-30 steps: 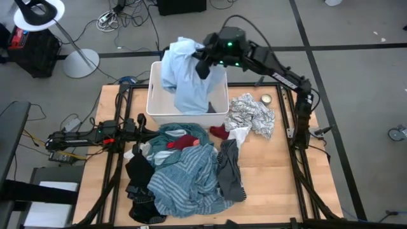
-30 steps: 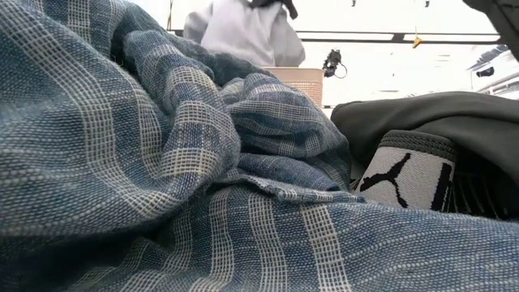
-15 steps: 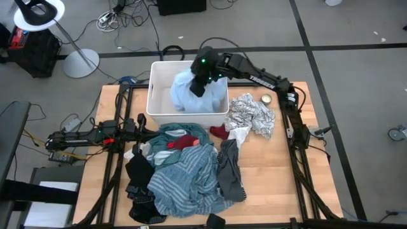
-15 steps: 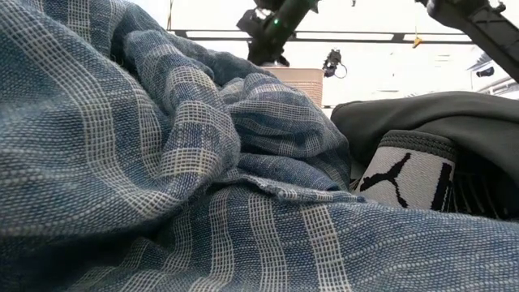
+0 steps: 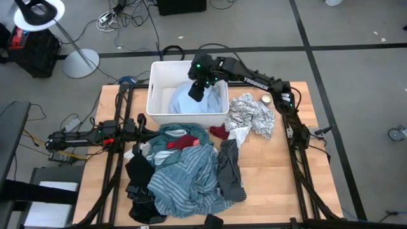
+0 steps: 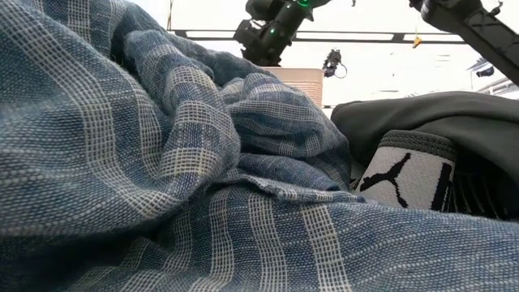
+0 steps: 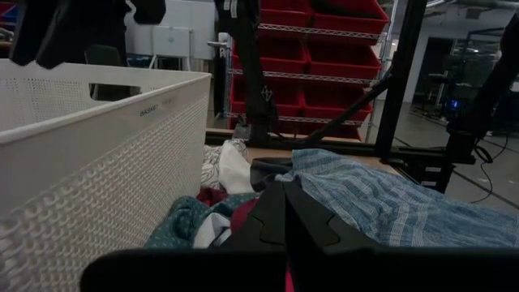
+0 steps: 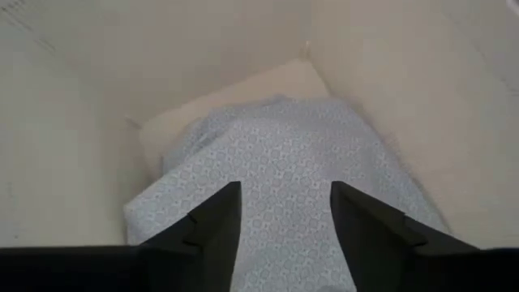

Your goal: Sort clothes

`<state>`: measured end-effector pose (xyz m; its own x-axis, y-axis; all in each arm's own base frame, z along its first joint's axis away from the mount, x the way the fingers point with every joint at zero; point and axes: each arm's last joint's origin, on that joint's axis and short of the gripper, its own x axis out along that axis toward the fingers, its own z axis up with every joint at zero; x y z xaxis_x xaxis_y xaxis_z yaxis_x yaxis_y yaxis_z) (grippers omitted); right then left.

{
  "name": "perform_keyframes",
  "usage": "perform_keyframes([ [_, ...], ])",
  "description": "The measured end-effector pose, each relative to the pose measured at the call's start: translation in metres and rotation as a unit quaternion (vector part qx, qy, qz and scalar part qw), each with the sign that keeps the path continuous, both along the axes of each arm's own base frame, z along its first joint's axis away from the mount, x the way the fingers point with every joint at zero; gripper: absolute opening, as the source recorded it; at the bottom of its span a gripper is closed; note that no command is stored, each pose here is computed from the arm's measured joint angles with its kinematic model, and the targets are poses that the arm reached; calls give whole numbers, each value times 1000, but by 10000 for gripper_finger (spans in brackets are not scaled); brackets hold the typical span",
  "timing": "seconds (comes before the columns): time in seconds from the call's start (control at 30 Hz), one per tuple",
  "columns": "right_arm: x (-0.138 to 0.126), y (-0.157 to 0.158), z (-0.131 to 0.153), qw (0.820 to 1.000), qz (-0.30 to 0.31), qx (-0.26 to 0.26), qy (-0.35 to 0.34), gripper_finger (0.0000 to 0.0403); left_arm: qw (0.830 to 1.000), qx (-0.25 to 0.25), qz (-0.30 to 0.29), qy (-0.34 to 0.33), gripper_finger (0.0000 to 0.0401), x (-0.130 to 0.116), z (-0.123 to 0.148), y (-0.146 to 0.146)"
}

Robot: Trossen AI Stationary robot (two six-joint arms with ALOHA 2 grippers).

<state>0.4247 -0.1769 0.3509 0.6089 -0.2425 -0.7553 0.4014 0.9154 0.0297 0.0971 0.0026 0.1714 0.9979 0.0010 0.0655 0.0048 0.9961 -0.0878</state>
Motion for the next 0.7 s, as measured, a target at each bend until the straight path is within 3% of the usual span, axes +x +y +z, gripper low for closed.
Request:
perform_keyframes([
  [0.43, -56, 31, 78, 998, 16, -32, -59, 207, 1000, 0, 0, 0, 0, 0, 0, 0],
  [0.7, -103, 57, 104, 999, 30, -17, -9, 204, 1000, -7, 12, 5, 0, 0, 0, 1],
])
